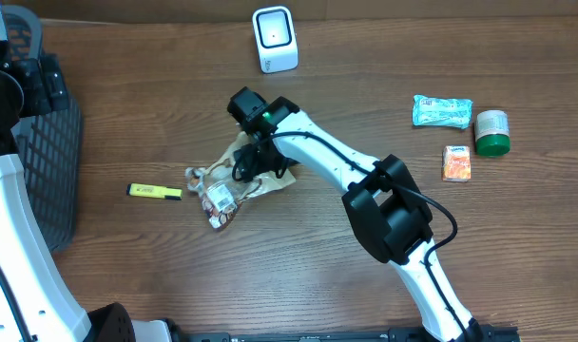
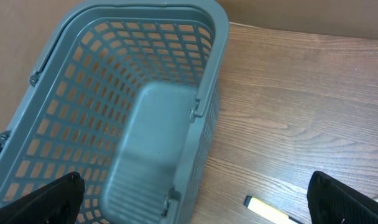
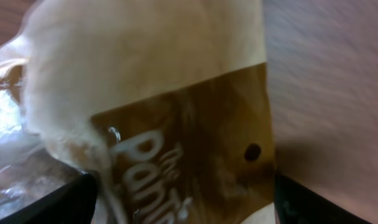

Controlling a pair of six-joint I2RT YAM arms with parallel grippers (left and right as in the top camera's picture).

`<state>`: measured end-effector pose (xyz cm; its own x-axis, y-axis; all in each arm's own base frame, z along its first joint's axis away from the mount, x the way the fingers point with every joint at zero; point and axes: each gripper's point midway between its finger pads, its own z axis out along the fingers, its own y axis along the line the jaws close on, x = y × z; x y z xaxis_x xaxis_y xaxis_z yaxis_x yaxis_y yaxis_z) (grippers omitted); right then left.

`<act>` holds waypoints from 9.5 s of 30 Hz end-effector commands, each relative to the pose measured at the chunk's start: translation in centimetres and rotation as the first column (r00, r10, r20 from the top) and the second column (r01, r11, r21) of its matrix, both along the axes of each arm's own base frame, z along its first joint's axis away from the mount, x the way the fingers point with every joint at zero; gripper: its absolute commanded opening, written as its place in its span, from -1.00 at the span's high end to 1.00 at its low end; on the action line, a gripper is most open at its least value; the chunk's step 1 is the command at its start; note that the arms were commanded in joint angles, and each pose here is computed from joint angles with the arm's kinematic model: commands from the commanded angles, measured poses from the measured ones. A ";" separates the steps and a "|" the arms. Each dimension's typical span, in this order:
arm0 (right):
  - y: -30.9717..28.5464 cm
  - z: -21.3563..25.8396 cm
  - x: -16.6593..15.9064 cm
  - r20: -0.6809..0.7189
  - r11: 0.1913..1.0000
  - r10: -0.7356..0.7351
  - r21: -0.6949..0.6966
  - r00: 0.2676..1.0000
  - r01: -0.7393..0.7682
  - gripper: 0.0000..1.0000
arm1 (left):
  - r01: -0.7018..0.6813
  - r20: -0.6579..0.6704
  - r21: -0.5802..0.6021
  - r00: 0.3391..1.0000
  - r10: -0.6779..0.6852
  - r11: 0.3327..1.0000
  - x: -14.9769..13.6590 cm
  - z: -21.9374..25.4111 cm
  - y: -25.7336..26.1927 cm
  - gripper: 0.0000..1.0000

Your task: Scan the item barcode

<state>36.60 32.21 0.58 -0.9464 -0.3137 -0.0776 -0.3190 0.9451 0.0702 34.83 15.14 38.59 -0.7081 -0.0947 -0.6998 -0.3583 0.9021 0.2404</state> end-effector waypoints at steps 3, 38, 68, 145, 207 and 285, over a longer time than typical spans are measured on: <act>-4.4 -1.0 -1.3 -0.129 0.950 -0.305 -0.111 0.943 0.292 -0.93 | 0.015 -0.007 0.010 1.000 -0.015 1.000 0.3 -0.1 -0.1 -1.00; -3.3 1.8 -4.9 -0.176 0.714 0.698 0.239 0.694 -0.658 -1.00 | 0.014 -0.007 0.010 1.000 -0.014 1.000 0.3 -0.1 -0.1 -0.99; 0.7 -2.7 -7.4 -0.280 0.927 0.340 0.263 0.898 -0.268 0.35 | 0.017 -0.007 0.009 1.000 -0.017 1.000 0.4 -0.1 -0.2 -1.00; -16.6 32.9 13.5 0.896 0.922 -0.191 0.024 0.400 0.388 0.92 | 0.017 -0.007 0.010 1.000 -0.017 1.000 0.4 -0.1 -0.2 -1.00; -8.8 20.7 21.6 0.803 0.723 0.452 -0.585 0.390 0.367 0.92 | 0.017 -0.007 0.010 1.000 -0.017 1.000 0.4 -0.1 -0.2 -1.00; -29.0 21.5 0.5 -0.016 0.848 -0.396 0.376 0.918 0.372 -0.55 | 0.017 -0.007 0.010 1.000 -0.017 1.000 0.4 -0.1 -0.2 -1.00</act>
